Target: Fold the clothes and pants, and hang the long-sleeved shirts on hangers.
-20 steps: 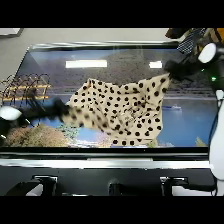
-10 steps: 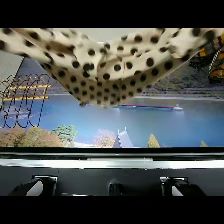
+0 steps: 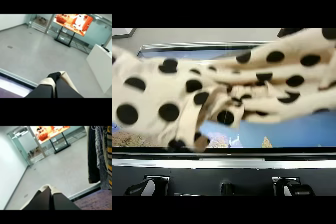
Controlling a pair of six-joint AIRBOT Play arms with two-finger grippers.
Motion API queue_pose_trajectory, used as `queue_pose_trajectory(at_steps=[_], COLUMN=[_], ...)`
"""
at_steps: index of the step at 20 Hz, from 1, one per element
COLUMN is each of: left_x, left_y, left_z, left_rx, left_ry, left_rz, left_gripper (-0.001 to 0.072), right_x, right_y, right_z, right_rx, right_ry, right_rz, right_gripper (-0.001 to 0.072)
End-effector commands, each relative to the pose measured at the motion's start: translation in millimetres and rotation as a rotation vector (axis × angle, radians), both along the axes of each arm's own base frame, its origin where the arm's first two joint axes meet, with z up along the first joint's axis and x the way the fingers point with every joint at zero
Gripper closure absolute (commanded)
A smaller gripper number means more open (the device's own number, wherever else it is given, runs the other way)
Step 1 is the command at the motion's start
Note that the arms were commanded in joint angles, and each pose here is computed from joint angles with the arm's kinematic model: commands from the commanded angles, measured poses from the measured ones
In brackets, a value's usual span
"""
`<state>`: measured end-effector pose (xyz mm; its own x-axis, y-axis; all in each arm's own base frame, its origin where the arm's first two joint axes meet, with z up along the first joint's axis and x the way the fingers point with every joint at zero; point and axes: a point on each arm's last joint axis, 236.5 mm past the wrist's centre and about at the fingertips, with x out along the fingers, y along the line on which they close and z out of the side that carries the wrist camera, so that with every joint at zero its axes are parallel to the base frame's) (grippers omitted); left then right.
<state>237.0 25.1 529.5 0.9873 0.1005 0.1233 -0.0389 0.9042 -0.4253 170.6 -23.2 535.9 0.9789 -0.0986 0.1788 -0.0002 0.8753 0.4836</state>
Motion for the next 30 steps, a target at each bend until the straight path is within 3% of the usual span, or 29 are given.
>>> queue_pose_trajectory(at_steps=[1,7,14,17,21,22,25,26,27,30], left_x=[10.8,151.8,333.2,358.4,349.8,342.5,319.4,313.9,309.6,293.5], left_y=[2.1,-12.0,-26.1,-43.6,-64.3,-67.3,-68.7,-65.7,-58.3,-24.7], left_z=[-11.6,-113.1,-308.2,-410.5,-509.2,-526.9,-552.2,-550.0,-542.9,-510.7], left_rx=[-0.019,-0.055,-0.173,-0.207,-0.252,-0.264,-0.292,-0.296,-0.302,-0.309], left_ry=[0.048,0.353,0.629,0.819,1.057,1.116,1.246,1.264,1.272,1.263], left_rz=[-0.009,-0.224,-0.286,-0.319,-0.371,-0.382,-0.406,-0.41,-0.407,-0.385], left_gripper=[0.0692,0.0692,0.0692,0.069,0.0684,0.0662,0.0142,0.0089,0.0089,0.0089], right_x=[0.4,145.6,357.2,407.1,417.3,412.7,393.9,386.0,375.9,331.9], right_y=[-0.1,1.4,19.8,34.8,50.6,52.7,53.5,52.2,44.9,-7.0], right_z=[-0.7,-67.3,-268.6,-371.8,-479.4,-497.7,-522.8,-521.3,-518.4,-504.7], right_rx=[0.07,0.166,0.256,0.311,0.347,0.349,0.292,0.261,0.261,0.239], right_ry=[-0.004,0.257,0.663,0.822,1.047,1.102,1.224,1.252,1.285,1.406], right_rz=[0.012,0.014,0.047,0.081,0.113,0.116,0.135,0.156,0.154,0.139], right_gripper=[0.0695,0.0695,0.0694,0.0693,0.0692,0.0673,0.0513,0.0504,0.0468,0.0147])
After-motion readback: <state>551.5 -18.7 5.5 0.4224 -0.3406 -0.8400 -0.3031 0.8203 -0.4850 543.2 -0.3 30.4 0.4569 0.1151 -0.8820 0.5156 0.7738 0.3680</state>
